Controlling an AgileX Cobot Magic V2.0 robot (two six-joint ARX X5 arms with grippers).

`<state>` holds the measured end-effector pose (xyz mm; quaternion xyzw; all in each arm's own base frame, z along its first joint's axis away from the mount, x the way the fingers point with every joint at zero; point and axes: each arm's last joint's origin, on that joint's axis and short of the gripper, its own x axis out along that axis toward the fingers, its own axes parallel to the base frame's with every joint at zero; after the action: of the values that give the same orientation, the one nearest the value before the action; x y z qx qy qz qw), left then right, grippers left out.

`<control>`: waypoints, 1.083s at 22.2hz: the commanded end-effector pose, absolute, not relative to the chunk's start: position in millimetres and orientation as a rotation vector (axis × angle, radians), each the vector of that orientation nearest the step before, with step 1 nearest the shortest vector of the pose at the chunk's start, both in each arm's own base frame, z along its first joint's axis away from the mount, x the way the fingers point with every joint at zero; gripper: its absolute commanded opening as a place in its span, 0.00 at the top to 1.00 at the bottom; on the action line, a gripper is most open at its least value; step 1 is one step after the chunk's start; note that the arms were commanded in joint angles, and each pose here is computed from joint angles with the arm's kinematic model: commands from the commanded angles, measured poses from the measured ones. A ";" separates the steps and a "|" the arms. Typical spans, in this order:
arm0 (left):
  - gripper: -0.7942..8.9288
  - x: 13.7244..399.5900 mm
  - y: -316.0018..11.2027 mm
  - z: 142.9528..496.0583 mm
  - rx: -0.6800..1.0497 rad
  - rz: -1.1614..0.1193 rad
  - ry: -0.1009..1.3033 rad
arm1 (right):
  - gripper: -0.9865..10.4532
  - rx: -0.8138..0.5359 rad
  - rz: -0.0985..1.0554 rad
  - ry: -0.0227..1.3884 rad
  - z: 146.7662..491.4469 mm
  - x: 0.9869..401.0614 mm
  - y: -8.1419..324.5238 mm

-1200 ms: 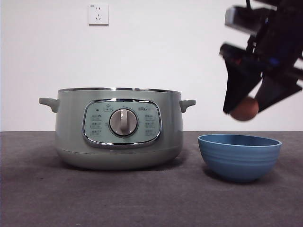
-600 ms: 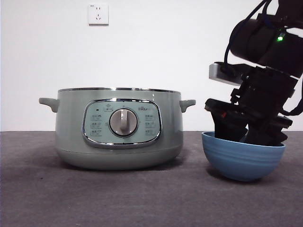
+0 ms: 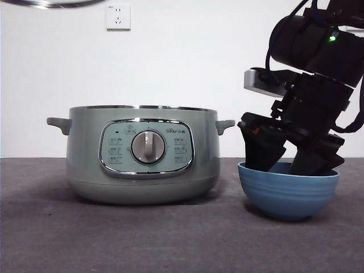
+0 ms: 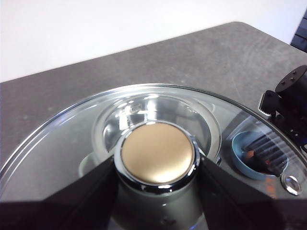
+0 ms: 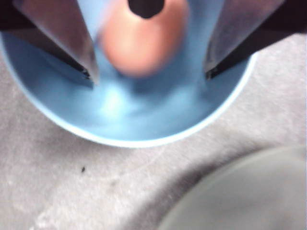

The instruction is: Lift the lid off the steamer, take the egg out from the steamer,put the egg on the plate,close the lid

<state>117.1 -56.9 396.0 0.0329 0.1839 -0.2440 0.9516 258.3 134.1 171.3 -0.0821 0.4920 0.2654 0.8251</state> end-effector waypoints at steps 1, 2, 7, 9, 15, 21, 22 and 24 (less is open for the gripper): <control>0.93 135.1 -66.6 403.2 0.066 -0.531 0.305 | 0.57 -0.166 0.575 1.008 181.9 256.0 134.2; 0.93 146.6 -72.4 401.2 0.071 -0.542 0.306 | 0.57 -0.162 0.578 0.980 189.9 253.6 133.0; 0.93 197.4 -99.7 384.6 0.086 -0.564 0.323 | 0.57 -0.125 0.594 0.737 257.6 225.4 118.3; 0.93 215.0 -109.7 375.9 0.091 -0.570 0.331 | 0.57 -0.107 0.600 0.620 285.1 208.2 109.6; 0.93 263.2 -136.5 341.1 0.124 -0.579 0.365 | 0.58 -0.053 0.609 0.295 360.6 143.1 76.7; 0.93 288.1 -149.8 316.2 0.151 -0.585 0.386 | 0.58 -0.016 0.613 0.174 393.5 103.6 56.9; 0.93 290.9 -151.2 312.8 0.152 -0.585 0.391 | 0.58 -0.014 0.615 0.161 395.5 99.8 55.1; 0.93 295.4 -153.5 306.5 0.154 -0.584 0.405 | 0.58 -0.011 0.615 0.142 397.8 94.7 52.5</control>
<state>293.8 -151.1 297.1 0.0738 0.2303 -0.2799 0.9291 95.1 52.6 397.2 -0.0105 0.0701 0.3033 0.9503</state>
